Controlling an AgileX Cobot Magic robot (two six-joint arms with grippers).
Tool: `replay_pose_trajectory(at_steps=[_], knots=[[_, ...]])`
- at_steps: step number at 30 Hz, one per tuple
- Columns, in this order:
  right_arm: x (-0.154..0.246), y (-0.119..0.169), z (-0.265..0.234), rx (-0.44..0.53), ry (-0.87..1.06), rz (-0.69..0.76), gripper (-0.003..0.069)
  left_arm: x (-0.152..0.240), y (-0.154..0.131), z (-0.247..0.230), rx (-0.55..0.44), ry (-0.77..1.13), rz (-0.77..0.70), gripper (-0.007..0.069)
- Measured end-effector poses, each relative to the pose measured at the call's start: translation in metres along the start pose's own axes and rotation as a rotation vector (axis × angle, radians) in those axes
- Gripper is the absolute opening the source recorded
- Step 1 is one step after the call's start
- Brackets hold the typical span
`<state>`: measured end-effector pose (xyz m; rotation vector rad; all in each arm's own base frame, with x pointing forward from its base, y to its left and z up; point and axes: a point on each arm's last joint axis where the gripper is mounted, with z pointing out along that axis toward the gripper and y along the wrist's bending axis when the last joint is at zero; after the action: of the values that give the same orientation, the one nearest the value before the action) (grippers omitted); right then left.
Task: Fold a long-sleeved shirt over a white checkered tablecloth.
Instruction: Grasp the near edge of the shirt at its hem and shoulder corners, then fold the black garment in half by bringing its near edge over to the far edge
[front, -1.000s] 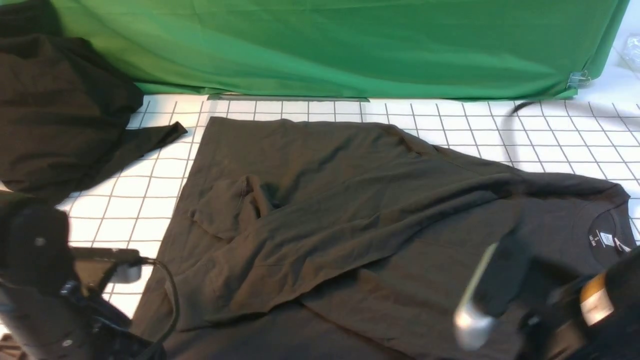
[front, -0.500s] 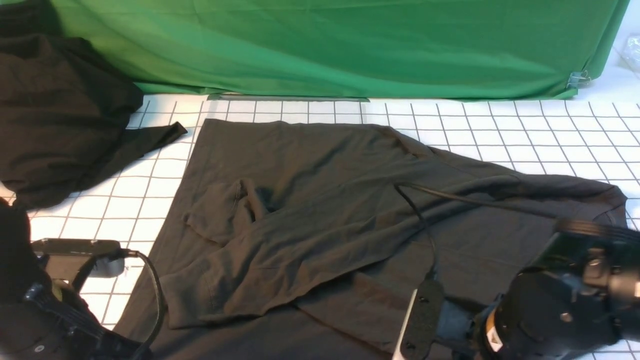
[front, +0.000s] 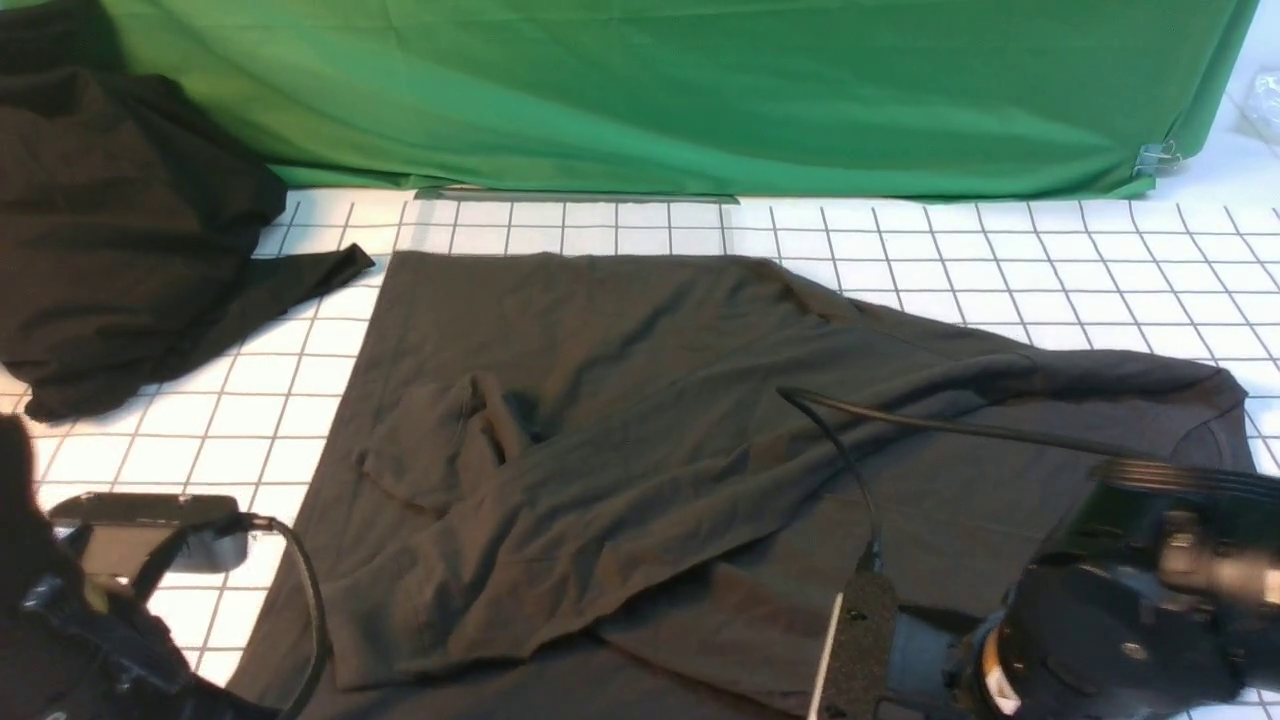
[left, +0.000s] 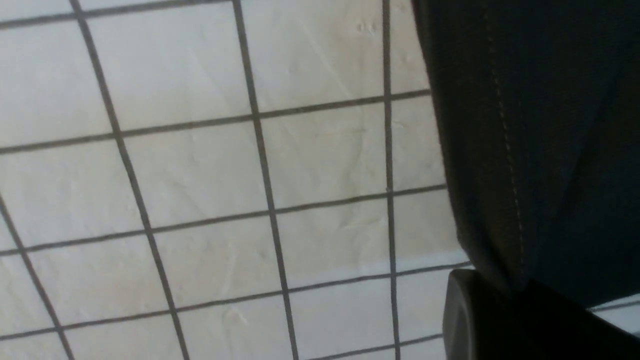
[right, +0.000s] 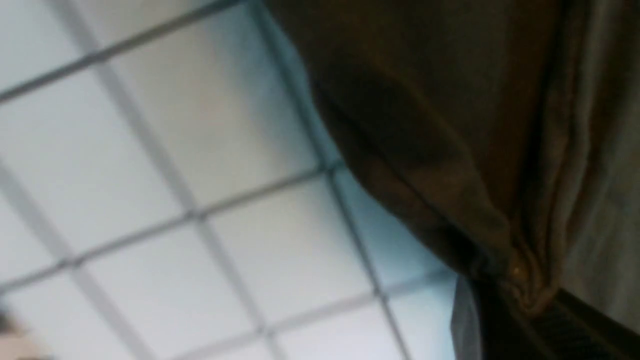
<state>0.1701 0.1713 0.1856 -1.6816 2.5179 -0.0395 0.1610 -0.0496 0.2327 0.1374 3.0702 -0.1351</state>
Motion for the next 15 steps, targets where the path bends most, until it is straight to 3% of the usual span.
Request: replay_pose_trajectory(at_steps=[4,9,15], knots=[[0.011,0.005,-0.032,0.035,-0.077,0.013,0.0024,0.011,0.000,-0.023,0.016,-0.104,-0.001,0.0025],[0.016,-0.007,-0.082,0.210,-0.206,0.036,0.0023,-0.002,-0.001,-0.064,0.004,-0.265,-0.001,0.0025],[-0.002,-0.059,-0.124,0.338,-0.292,0.119,0.0023,-0.065,-0.003,-0.109,-0.024,-0.434,-0.042,0.0025]])
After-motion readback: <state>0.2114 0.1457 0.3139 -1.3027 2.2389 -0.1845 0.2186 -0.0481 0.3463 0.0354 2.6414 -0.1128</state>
